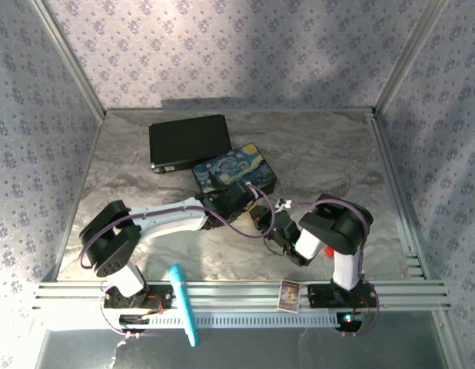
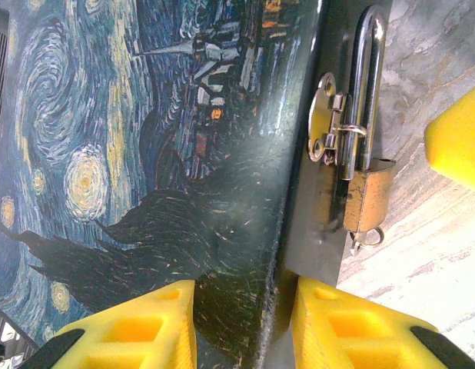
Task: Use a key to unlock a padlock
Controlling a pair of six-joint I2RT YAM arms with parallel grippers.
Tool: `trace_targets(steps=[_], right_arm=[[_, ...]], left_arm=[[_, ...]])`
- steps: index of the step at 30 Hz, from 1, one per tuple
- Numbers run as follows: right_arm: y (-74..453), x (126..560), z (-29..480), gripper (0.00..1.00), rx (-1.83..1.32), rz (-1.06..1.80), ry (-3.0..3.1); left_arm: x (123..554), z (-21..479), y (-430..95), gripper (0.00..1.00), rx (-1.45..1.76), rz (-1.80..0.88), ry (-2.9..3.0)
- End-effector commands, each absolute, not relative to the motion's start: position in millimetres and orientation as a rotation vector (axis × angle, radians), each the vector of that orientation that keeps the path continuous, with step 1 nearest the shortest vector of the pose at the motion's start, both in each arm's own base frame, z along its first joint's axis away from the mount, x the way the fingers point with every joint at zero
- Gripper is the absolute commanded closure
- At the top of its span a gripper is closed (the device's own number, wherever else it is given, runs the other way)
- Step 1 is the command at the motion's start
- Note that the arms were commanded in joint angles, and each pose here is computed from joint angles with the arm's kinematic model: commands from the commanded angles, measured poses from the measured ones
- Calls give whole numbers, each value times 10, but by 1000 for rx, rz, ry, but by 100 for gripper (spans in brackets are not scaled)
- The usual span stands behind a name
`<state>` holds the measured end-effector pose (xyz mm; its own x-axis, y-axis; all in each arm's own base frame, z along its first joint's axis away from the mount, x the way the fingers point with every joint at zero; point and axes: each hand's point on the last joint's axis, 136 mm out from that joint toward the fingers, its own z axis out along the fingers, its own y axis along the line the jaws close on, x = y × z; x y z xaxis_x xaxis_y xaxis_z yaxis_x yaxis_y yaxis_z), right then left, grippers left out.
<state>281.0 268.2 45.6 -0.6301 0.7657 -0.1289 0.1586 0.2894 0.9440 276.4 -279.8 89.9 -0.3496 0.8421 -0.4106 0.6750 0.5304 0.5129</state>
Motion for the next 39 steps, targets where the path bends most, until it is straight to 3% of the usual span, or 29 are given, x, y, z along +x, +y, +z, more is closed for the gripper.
trace_targets(steps=[1, 6, 11, 26, 31, 36, 39], right_arm=[[2610, 2804, 379, 99, 716, 1225, 2061], [2618, 2646, 311, 57, 536, 986, 2198], [2630, 2627, 351, 50, 486, 914, 2240], [3030, 2709, 248, 49, 486, 1080, 2221], [3026, 2738, 103, 64, 594, 1126, 2195], [3009, 2753, 13, 66, 667, 1150, 2173], [2898, 2760, 6, 79, 691, 1093, 2155]], left_arm=[[2056, 77, -2319, 68, 1585, 366, 2416], [2066, 77, -2334, 67, 1576, 360, 2420], [2068, 63, -2371, 67, 1578, 345, 2425], [2071, 72, -2375, 67, 1586, 349, 2430], [2073, 82, -2380, 67, 1583, 347, 2431], [2073, 91, -2397, 67, 1589, 339, 2429], [2068, 103, -2392, 67, 1589, 337, 2429]])
